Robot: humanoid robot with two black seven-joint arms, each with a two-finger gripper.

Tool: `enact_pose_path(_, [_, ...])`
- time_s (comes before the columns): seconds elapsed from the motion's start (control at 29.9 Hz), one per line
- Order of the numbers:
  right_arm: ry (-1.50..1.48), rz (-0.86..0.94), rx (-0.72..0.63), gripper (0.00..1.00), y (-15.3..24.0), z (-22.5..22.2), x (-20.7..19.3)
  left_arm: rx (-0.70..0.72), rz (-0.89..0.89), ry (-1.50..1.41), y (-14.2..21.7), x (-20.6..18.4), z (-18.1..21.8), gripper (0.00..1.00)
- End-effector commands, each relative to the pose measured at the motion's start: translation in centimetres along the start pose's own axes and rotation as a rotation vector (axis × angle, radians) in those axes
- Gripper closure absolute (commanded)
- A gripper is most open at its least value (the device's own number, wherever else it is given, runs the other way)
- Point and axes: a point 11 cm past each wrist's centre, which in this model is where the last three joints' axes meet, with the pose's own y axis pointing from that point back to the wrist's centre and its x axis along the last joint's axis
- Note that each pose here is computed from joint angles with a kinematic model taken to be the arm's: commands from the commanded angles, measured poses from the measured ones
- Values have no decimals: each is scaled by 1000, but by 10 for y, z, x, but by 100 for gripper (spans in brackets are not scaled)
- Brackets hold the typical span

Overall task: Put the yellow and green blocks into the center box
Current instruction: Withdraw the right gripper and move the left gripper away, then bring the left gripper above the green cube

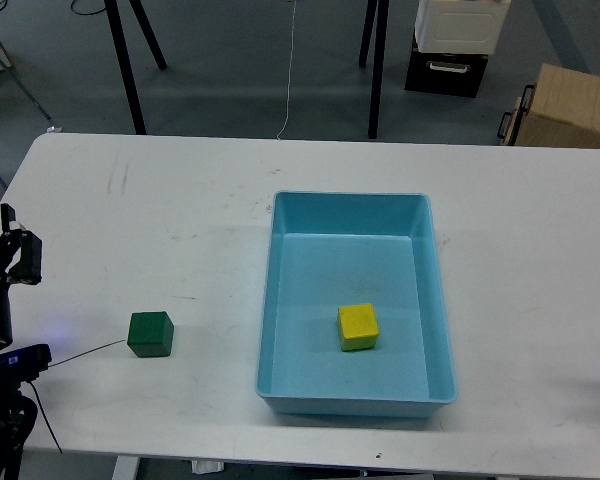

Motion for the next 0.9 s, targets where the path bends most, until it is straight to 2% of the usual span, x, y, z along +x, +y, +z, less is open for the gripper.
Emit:
enact_pose_path(0.0, [-16, -7, 4, 0, -1, 4, 1, 199, -62, -158, 9, -30, -17, 0])
enact_pose_path(0.07, [-30, -17, 16, 0, 0, 7, 2, 292, -95, -263, 7, -39, -20, 0])
enact_pose_path(0.27, [-66, -19, 45, 0, 5, 13, 8, 533, -134, -566, -8, -55, 1, 0])
enact_pose_path(0.53, [-106, 51, 27, 0, 11, 26, 33, 794, -198, -1003, -61, -96, 36, 0])
enact_pose_path(0.63, [-108, 46, 25, 0, 8, 27, 33, 894, -223, -1118, -75, -96, 30, 0])
enact_pose_path(0.87, [-108, 58, 30, 0, 8, 25, 38, 1131, -332, -1274, -97, -73, -19, 0])
